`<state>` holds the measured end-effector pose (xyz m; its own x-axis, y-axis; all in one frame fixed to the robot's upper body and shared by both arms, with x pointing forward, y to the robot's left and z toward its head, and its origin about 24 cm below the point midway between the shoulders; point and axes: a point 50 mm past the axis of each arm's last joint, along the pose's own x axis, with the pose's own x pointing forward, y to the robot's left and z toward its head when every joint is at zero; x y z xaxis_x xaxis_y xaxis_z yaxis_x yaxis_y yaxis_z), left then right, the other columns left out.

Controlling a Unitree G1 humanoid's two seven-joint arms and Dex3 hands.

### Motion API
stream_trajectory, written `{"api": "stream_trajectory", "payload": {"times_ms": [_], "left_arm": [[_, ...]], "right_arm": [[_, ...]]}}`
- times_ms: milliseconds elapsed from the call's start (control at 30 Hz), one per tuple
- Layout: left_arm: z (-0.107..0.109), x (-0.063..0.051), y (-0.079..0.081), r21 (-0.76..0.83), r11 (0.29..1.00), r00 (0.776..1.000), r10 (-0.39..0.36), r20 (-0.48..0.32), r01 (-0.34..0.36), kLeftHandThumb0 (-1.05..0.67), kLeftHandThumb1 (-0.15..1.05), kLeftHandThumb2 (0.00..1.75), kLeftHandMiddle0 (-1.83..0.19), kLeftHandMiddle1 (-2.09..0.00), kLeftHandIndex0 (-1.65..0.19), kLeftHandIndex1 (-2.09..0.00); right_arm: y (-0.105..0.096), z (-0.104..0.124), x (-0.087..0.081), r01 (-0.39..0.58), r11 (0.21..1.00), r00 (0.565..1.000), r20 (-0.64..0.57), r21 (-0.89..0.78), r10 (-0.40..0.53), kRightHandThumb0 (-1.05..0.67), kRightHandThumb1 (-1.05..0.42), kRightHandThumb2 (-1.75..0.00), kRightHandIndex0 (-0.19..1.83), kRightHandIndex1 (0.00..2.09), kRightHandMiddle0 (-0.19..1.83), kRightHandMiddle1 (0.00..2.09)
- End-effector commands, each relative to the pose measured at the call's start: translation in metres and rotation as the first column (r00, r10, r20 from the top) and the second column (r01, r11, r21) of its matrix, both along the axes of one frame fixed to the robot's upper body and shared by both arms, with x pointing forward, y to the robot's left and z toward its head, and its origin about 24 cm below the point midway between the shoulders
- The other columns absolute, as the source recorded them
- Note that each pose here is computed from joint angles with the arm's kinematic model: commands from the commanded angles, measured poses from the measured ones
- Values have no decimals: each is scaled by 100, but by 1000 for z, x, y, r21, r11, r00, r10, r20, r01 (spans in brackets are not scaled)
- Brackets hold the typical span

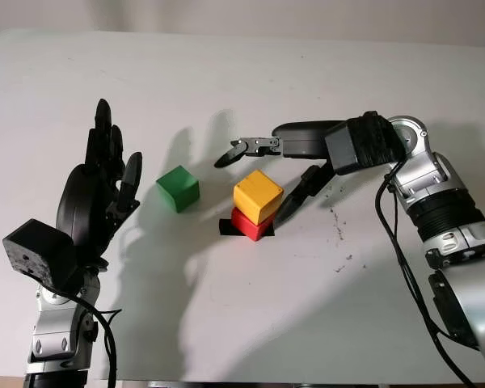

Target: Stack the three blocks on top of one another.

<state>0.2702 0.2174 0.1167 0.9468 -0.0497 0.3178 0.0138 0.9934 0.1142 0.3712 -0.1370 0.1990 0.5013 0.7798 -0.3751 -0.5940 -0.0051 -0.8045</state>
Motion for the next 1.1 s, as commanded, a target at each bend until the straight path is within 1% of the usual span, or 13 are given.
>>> {"api": "stream_trajectory", "payload": {"times_ms": [0, 267, 367, 400, 467, 500, 567, 633, 733, 800, 933, 1000, 1067], "left_arm": [[2, -1, 1, 4, 1000, 1000, 0, 14, -1, -77, 105, 50, 19, 0, 19, 0], [2, 0, 0, 7, 1000, 1000, 2, 13, -2, -77, 105, 50, 19, 0, 19, 0], [2, 0, 0, 9, 1000, 1000, 4, 13, -4, -78, 105, 51, 19, 0, 19, 0], [2, 0, 0, 10, 1000, 1000, 4, 12, -5, -78, 105, 51, 19, 0, 19, 0], [1, 0, 0, 7, 1000, 1000, 2, 13, -2, -78, 105, 51, 19, 0, 19, 0], [1, 0, 0, 5, 1000, 1000, 0, 13, 0, -77, 105, 51, 19, 0, 19, 0], [1, 0, 0, -3, 1000, 1000, -2, 14, 3, -77, 105, 50, 19, 0, 19, 0], [0, 0, 0, -5, 1000, 1000, -4, 14, 4, -77, 105, 50, 19, 0, 19, 0], [1, 1, 1, 4, 1000, 1000, -6, 15, 6, -76, 105, 51, 19, 0, 19, 0], [1, 2, 1, 11, 1000, 1000, -11, 17, 11, -76, 105, 52, 19, 0, 19, 0], [1, 3, 2, 11, 1000, 1000, -15, 13, 15, -76, 105, 52, 19, 0, 19, 0], [1, 3, 3, 11, 1000, 1000, -15, 9, 14, -77, 105, 51, 19, 0, 19, 0], [2, 3, 3, 12, 1000, 1000, -18, 10, 18, -77, 105, 51, 19, 0, 19, 0]], "right_arm": [[-5, 5, -3, -5, 1000, 999, 34, -1, 5, -95, -86, -5, -19, 0, -19, 0], [-25, 26, -18, -8, 996, 994, 112, 83, -1, -100, -90, -6, -19, 0, -19, 0], [-41, 32, -22, 27, 970, 998, 47, 242, -39, -95, -86, -4, -19, 0, -19, 0], [-44, 32, -24, 42, 960, 998, 26, 278, -52, -96, -88, -6, -19, 0, -19, 0], [-56, 27, -28, 101, 905, 993, 11, 414, -116, -100, -98, -12, -19, 0, -19, 0], [-61, 25, -30, 120, 884, 990, 11, 453, -140, -102, -102, -25, -19, 0, -19, 0], [-68, 15, -33, 188, 823, 980, -44, 536, -195, -102, -104, -37, -19, 0, -19, 0], [-73, -6, -38, 293, 716, 955, -151, 634, -257, -98, -105, -56, -19, 0, -19, 0], [-71, -34, -53, 404, 602, 912, -247, 689, -329, -86, -105, -73, -19, 0, -19, 0], [-68, -47, -60, 467, 528, 877, -296, 709, -378, -81, -105, -78, -19, 0, -19, 0], [-50, -77, -70, 595, 335, 786, -443, 730, -430, -78, -105, -80, -19, 0, -19, 0], [-43, -84, -74, 632, 276, 752, -486, 725, -445, -78, -105, -81, -19, 0, -19, 0], [-37, -90, -76, 644, 244, 738, -506, 725, -446, -77, -105, -83, -19, 0, -19, 0]]}}
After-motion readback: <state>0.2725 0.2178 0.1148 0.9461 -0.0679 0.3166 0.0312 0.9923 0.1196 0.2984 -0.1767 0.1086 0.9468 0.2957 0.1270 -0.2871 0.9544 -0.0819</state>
